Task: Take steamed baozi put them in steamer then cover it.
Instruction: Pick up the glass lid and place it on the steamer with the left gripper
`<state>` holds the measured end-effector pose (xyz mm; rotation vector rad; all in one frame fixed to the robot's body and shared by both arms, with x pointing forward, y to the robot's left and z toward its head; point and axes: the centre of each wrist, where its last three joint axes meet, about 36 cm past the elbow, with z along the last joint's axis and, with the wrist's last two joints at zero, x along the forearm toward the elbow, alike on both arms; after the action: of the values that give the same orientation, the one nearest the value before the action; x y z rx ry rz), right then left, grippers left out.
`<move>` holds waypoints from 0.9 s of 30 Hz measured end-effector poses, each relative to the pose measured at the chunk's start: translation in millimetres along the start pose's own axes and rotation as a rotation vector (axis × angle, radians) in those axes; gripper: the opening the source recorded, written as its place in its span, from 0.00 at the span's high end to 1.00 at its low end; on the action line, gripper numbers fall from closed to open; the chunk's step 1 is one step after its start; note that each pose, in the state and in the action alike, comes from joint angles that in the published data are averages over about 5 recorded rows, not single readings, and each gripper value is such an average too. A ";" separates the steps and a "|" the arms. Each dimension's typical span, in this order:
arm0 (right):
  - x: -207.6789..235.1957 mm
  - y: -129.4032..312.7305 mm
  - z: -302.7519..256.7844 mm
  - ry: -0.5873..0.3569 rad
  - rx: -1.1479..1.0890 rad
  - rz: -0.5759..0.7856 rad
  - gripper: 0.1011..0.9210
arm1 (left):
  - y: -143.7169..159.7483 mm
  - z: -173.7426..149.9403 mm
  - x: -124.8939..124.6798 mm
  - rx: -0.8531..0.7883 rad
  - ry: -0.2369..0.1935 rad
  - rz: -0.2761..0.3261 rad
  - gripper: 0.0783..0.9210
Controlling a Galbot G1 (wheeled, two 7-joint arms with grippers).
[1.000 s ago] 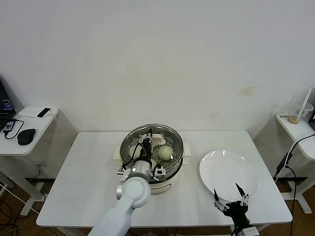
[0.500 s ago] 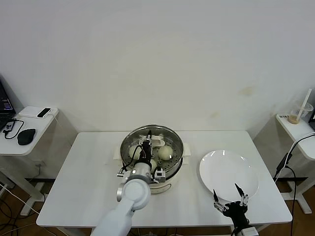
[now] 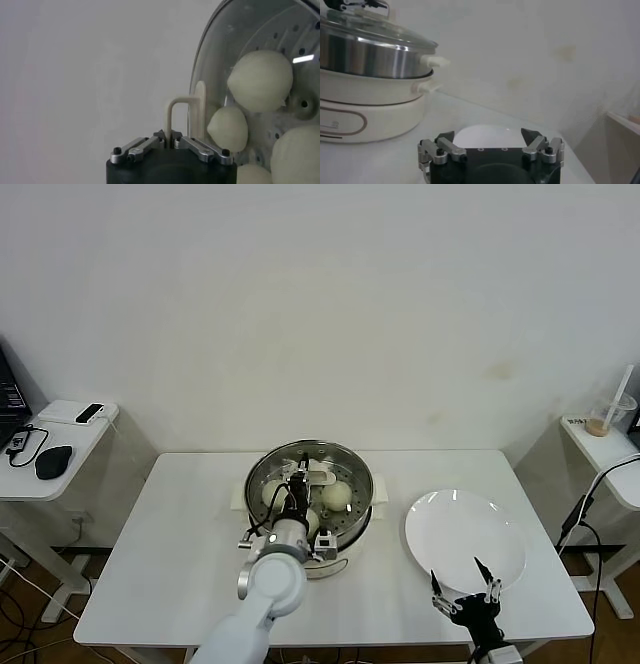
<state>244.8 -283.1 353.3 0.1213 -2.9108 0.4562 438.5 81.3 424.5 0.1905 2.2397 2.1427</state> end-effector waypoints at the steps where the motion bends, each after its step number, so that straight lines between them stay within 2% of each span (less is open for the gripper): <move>1: 0.1 0.1 0.1 0.000 0.001 0.000 0.12 | 0.2 0.3 1.0 0.001 -0.001 -0.001 0.78; 11: 0.5 1.0 1.6 0.007 0.004 -0.003 0.12 | 11.0 9.7 21.6 0.014 -0.024 -0.042 0.44; 19: 1.6 1.5 -0.1 0.008 0.011 -0.013 0.12 | 16.6 21.4 57.4 0.065 -0.083 -0.054 0.18; 22: 2.4 1.6 -1.5 0.005 0.014 -0.019 0.12 | 20.1 25.5 73.4 0.114 -0.112 -0.055 0.13; 27: 3.7 0.3 -2.7 -0.002 0.015 -0.026 0.12 | 21.2 34.6 97.2 0.278 -0.149 -0.041 0.12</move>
<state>241.6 -282.1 356.4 0.1616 -2.9041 0.4742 347.2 127.6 449.7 0.2985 2.4193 1.7275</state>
